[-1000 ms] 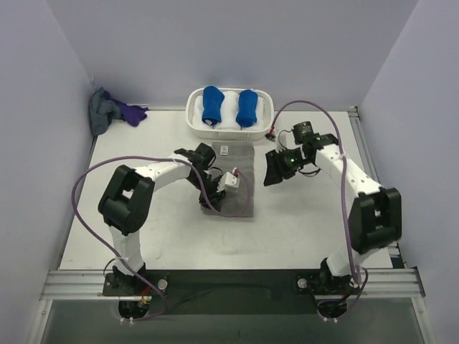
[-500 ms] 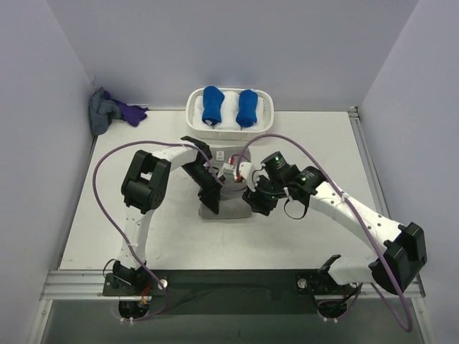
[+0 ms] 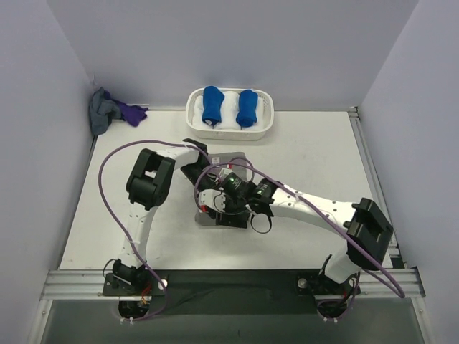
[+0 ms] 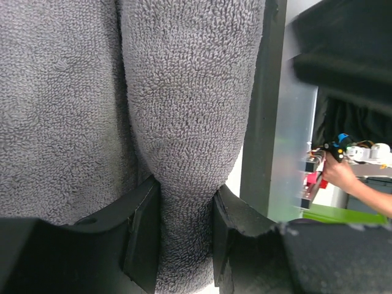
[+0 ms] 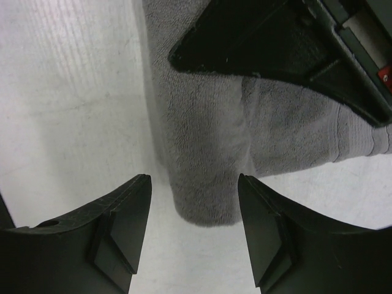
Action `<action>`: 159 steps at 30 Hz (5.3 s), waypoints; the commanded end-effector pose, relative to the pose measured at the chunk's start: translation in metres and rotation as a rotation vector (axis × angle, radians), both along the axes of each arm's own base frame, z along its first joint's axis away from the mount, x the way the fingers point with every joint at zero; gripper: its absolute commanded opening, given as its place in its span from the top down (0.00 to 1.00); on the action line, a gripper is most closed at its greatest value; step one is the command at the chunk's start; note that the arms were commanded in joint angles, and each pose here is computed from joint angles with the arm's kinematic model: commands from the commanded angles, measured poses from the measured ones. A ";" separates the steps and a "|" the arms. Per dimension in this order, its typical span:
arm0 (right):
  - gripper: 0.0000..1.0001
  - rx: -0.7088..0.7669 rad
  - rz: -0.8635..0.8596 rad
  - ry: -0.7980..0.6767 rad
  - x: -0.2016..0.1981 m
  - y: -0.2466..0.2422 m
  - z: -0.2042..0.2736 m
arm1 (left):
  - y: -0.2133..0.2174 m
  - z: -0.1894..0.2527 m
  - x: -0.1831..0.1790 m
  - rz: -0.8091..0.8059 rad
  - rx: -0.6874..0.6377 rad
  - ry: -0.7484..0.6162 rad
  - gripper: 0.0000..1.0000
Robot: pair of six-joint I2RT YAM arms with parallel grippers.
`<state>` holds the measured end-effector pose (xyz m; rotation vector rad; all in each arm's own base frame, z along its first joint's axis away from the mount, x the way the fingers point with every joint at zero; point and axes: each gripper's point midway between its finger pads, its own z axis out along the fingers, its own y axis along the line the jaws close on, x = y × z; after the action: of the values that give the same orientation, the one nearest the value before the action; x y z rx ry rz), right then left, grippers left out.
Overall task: Roll the towels
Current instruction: Roll the towel
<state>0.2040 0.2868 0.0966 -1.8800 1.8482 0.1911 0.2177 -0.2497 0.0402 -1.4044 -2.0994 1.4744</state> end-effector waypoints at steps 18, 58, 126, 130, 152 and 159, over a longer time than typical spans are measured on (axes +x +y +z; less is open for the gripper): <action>1.00 -0.039 0.015 0.408 -0.041 -0.016 -0.083 | 0.041 -0.018 0.035 0.197 0.049 0.024 0.45; 1.00 0.251 -0.400 1.275 0.004 -0.003 -0.074 | 0.014 0.064 0.025 -0.043 -0.225 -1.344 0.09; 0.40 0.480 -0.567 0.431 0.075 -0.098 0.094 | 0.011 -0.051 0.015 -0.005 0.273 -0.117 0.82; 0.37 0.415 -0.419 0.291 0.052 -0.079 0.100 | 0.017 -0.060 0.024 -0.010 0.284 -0.088 0.78; 0.58 -0.001 0.052 0.132 0.013 -0.004 -0.049 | 0.027 -0.071 0.034 -0.049 0.314 -0.010 0.65; 1.00 0.033 0.034 0.424 -0.026 -0.022 -0.065 | 0.020 -0.038 0.052 0.195 0.141 -0.012 0.51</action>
<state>0.2245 0.2899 0.0531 -1.9020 1.8779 0.4351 0.2312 -0.2527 0.0455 -0.9236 -2.1797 1.4079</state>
